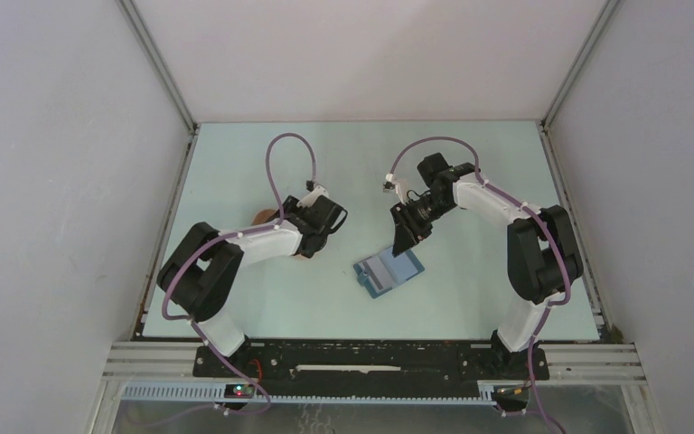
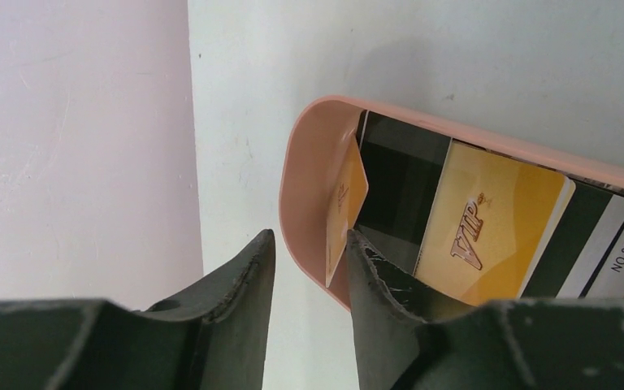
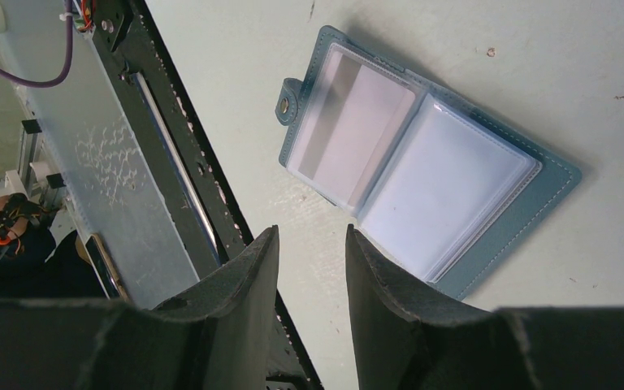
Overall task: Put the credit cards into the card holder
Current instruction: Move the storage box to the center of the board.
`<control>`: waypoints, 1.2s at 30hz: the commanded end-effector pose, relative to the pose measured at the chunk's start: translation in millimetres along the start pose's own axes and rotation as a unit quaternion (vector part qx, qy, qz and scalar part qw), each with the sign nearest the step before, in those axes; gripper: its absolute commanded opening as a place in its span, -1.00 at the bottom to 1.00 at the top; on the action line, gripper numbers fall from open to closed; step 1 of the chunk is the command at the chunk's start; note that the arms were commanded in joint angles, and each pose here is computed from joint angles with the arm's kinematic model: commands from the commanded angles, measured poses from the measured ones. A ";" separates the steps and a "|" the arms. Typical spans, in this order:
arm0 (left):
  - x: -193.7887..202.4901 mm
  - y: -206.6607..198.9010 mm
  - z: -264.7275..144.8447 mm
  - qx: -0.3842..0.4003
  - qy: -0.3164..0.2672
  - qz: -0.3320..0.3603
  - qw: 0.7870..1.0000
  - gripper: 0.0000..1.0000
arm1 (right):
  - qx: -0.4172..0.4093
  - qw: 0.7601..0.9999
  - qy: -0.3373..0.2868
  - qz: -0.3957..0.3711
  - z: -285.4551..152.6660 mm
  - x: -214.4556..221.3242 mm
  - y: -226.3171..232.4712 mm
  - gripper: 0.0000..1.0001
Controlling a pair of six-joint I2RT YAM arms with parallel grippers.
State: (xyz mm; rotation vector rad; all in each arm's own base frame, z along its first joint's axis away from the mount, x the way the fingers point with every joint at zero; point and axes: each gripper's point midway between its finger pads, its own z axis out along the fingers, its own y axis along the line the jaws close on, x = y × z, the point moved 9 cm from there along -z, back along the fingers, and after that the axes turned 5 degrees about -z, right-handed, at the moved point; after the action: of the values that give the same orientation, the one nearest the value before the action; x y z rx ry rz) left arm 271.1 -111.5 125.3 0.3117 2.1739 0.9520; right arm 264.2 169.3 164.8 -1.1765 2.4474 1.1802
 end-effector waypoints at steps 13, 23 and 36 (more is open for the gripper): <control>4.9 7.1 5.4 -0.006 -0.001 0.001 1.000 -0.95 | -0.002 0.999 -0.025 -0.026 -14.3 -8.4 8.5 -0.11; 1.4 10.1 -2.3 0.034 -0.015 -0.028 0.999 -1.00 | -0.002 0.999 -0.027 -0.027 -16.2 -8.4 8.8 -0.12; -10.6 5.4 -18.6 0.111 -0.020 -0.079 0.991 -0.87 | -0.002 0.999 -0.027 -0.026 -16.2 -8.3 8.6 -0.11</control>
State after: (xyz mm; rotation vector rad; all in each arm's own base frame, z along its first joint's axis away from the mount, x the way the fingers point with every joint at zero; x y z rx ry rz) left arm 265.3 -115.8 127.0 0.3445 2.2356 0.7480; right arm 265.3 166.0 165.3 -1.1640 2.4457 1.1918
